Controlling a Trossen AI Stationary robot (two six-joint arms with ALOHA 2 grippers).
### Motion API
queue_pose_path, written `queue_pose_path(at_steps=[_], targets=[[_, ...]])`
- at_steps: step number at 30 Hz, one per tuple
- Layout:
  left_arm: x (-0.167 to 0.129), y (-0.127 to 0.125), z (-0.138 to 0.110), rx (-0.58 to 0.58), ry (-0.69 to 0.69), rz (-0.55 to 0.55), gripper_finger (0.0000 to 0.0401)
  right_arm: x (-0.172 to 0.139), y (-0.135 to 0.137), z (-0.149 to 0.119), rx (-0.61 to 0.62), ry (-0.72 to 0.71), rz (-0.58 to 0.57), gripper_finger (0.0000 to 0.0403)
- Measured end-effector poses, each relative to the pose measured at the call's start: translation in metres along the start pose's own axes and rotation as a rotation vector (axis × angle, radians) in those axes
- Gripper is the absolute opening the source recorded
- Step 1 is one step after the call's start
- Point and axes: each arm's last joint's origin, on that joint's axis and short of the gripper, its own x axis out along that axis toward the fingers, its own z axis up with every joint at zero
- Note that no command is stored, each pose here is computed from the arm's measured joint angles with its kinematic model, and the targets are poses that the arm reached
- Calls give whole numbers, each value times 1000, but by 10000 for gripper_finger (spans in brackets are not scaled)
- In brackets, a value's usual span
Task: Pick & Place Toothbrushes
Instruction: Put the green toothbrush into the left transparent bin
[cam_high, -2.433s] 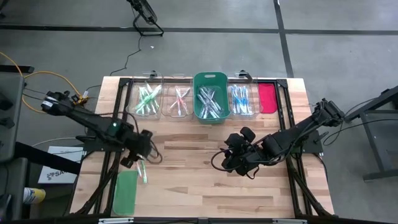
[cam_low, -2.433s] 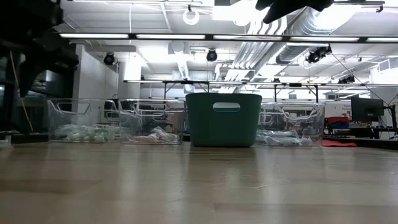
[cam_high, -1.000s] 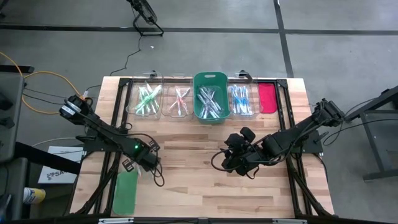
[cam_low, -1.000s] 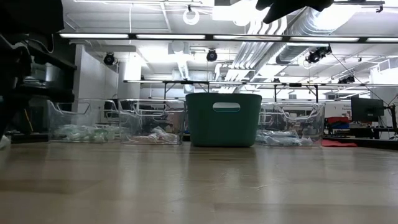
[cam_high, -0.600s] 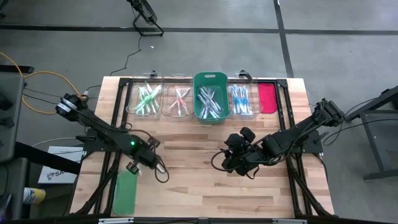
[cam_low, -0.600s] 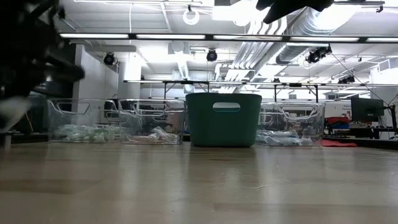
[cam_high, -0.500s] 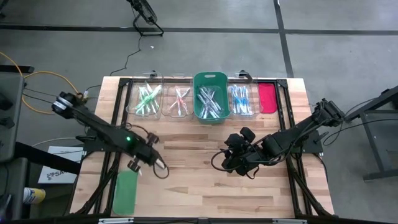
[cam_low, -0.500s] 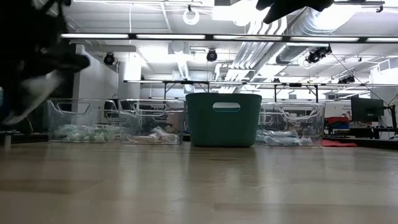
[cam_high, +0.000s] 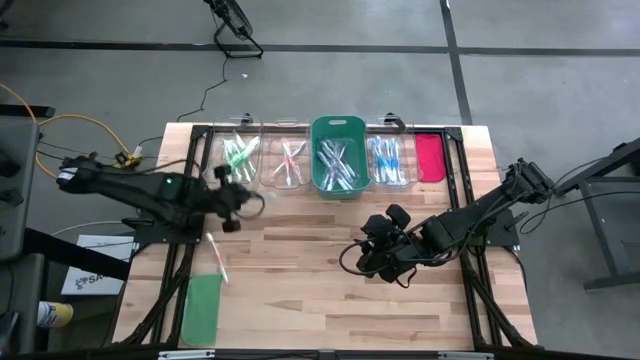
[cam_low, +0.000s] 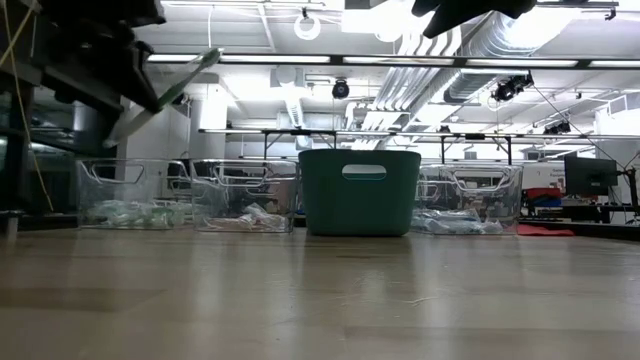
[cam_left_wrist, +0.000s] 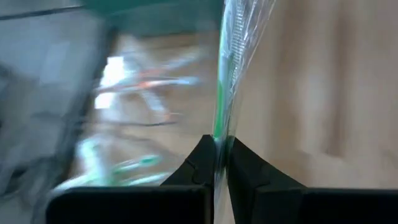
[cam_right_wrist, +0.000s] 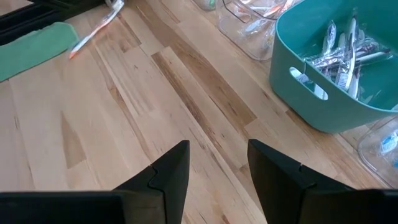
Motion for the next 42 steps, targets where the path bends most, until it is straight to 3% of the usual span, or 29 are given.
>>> queue_pose_path(at_steps=[6, 25, 34, 42], targets=[[-4, 30, -3, -205, -36, 214, 10, 0, 0, 0, 0, -7, -5, 155], [31, 88, -10, -552, 129, 471, 10, 0, 0, 0, -1, -8, -6, 155], [52, 106, -19, -650, 238, 445, 14, 0, 0, 0, -8, -9, -7, 155], [60, 114, -25, -646, 290, 401, 92, 0, 0, 0, -8, -11, -8, 155]])
